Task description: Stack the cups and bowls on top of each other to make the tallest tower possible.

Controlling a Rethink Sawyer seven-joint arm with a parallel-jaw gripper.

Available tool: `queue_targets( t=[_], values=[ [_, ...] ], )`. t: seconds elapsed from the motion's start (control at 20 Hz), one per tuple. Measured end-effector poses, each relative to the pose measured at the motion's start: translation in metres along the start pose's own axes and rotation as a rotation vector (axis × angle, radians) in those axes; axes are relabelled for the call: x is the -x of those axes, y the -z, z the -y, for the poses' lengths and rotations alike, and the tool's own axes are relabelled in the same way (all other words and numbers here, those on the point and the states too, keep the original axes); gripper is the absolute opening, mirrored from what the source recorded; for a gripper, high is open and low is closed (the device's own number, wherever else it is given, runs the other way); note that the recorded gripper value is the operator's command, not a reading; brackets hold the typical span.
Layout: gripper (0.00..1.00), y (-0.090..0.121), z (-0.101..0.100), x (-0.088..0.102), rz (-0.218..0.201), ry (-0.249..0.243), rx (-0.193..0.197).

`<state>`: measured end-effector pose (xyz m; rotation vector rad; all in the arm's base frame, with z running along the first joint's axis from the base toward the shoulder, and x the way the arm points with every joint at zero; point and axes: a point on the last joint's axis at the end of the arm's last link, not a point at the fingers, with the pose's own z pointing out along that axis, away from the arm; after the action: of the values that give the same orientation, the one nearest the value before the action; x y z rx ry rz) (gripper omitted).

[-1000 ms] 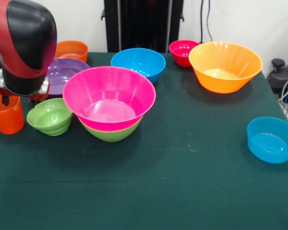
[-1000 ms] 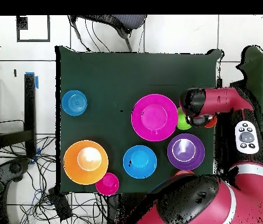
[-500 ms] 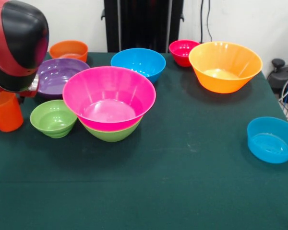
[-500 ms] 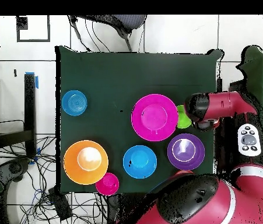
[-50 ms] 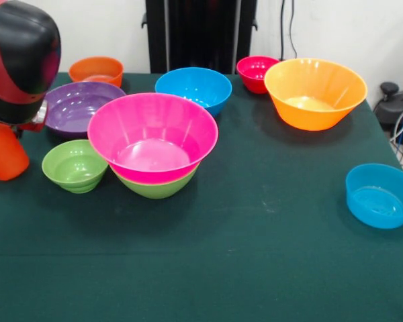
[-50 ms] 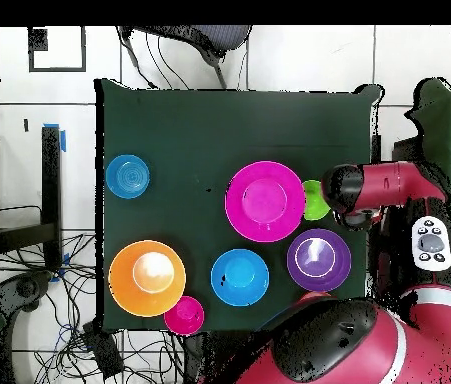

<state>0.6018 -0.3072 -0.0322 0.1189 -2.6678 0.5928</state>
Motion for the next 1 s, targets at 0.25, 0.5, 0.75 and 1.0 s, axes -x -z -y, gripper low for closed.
queue_targets(
  t=[0.25,0.5,0.75,1.0],
  values=[
    [0.00,-0.0031,0.0029,-0.0016,-0.002,-0.018,0.024],
    [0.00,-0.0046,0.0071,-0.0032,-0.004,-0.056,0.074],
    [0.00,-0.0034,0.0071,-0.0048,-0.006,-0.075,0.106],
    [0.00,0.0031,0.0037,-0.0095,-0.009,-0.075,0.121]
  ],
)
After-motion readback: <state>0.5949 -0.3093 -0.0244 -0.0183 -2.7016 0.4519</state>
